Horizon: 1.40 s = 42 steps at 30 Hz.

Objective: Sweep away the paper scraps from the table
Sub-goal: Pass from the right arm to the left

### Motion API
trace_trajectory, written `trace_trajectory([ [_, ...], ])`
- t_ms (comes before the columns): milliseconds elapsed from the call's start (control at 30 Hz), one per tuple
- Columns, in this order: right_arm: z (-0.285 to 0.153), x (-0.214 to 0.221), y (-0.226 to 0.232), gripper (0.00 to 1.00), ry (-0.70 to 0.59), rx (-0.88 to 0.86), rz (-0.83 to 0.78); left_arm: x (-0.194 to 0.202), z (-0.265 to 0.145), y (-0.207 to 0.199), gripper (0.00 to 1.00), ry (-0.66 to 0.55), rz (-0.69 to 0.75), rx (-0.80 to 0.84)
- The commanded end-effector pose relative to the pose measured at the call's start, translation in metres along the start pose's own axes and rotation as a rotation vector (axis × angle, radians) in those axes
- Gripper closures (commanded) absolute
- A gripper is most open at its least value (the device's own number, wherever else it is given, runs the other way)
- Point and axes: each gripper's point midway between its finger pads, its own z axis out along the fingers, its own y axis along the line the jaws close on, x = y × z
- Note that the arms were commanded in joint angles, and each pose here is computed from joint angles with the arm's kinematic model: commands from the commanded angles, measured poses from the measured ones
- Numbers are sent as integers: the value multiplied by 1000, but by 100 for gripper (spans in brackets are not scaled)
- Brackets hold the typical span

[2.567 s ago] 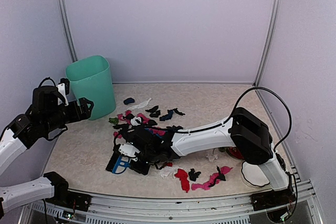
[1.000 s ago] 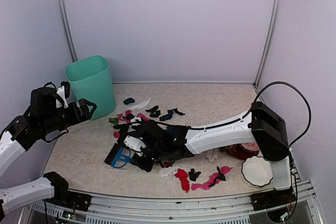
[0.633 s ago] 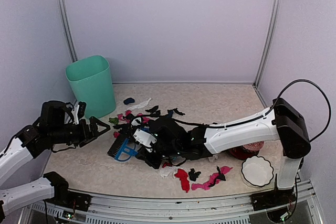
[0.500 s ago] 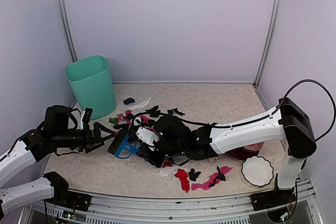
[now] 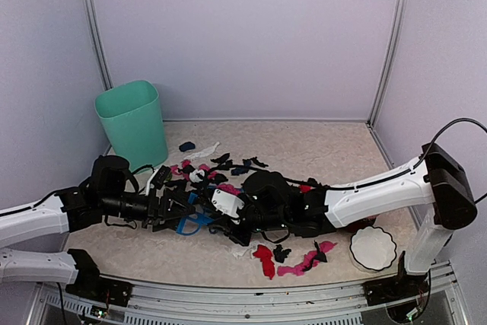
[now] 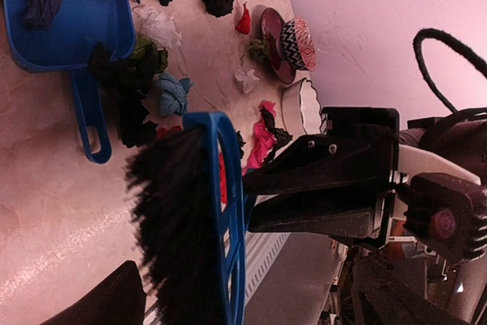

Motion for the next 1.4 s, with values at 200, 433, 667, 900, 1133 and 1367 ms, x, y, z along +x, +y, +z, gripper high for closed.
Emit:
trace_trajectory([
  [200,-26,-20,7,100,-148,8,-162,0,11,-14,26,36,2,96],
  [433,-25,-18,6,100,-143,15,-175,1,14,-14,44,45,-9,105],
  [667,-22,-18,7,100,-126,5,-172,6,19,-14,57,67,1,109],
  [900,-21,-15,7,100,-113,5,-154,8,16,-16,96,67,17,113],
  [1133,-23,-18,0,96,-98,33,-108,5,10,-22,100,47,36,123],
  [1367,-29,-11,-9,50,-57,-5,13,-8,3,-20,100,-45,71,87],
])
